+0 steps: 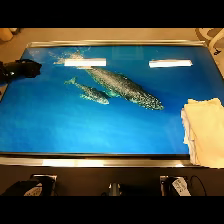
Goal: Fold the shirts.
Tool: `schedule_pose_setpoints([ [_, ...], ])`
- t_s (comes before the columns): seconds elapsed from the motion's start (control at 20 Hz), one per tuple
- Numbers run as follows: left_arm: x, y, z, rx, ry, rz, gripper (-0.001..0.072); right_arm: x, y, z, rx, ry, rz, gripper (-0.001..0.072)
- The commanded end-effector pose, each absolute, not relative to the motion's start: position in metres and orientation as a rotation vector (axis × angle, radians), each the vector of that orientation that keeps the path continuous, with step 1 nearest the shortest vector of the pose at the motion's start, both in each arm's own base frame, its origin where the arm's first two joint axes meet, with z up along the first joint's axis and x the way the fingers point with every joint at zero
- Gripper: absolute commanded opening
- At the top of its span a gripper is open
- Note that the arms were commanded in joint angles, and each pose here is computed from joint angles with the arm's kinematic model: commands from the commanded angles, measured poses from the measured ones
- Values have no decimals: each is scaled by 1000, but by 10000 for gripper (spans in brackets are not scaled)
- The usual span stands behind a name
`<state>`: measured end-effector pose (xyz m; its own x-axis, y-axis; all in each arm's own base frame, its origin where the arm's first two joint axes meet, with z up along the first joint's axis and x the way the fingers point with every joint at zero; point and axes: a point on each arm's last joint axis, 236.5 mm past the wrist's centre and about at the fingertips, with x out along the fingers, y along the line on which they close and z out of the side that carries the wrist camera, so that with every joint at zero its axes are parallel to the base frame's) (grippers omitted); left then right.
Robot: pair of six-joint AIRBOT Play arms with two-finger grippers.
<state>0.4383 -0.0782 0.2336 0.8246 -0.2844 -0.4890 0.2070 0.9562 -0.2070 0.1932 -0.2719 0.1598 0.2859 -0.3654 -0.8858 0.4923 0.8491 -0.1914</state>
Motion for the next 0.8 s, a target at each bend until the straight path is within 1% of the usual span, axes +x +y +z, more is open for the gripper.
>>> schedule_pose_setpoints([
  [0.0,449,-72,238,66,553,-211,29,283,-281,303,-219,666,-562,628],
  [0.05,456,-61,232,140,603,-136,29,312,-256,319,-272,609,-486,629],
  [0.15,466,-36,209,298,748,26,31,373,-174,308,-343,603,-235,629],
  [0.2,468,-34,191,308,816,60,34,396,-125,287,-373,649,-96,629],
  [0.25,465,-35,166,282,900,75,78,412,-81,262,-371,712,17,630],
  [0.3,452,-35,134,234,1034,102,267,419,-38,231,-325,804,106,638],
  [0.35,431,-34,104,189,1179,140,514,419,-3,198,-266,917,178,710],
  [0.4,406,-36,77,186,1320,138,614,415,21,170,-240,1025,238,709],
  [0.45,390,-47,56,185,1383,75,613,409,43,145,-232,1120,311,708],
  [0.5,381,-56,45,178,1386,33,613,404,56,127,-230,1189,364,698],
  [0.6,369,-64,36,124,1329,34,612,392,69,106,-228,1289,416,698],
  [0.75,370,-62,39,108,1289,43,613,395,69,102,-233,1294,415,698],
])
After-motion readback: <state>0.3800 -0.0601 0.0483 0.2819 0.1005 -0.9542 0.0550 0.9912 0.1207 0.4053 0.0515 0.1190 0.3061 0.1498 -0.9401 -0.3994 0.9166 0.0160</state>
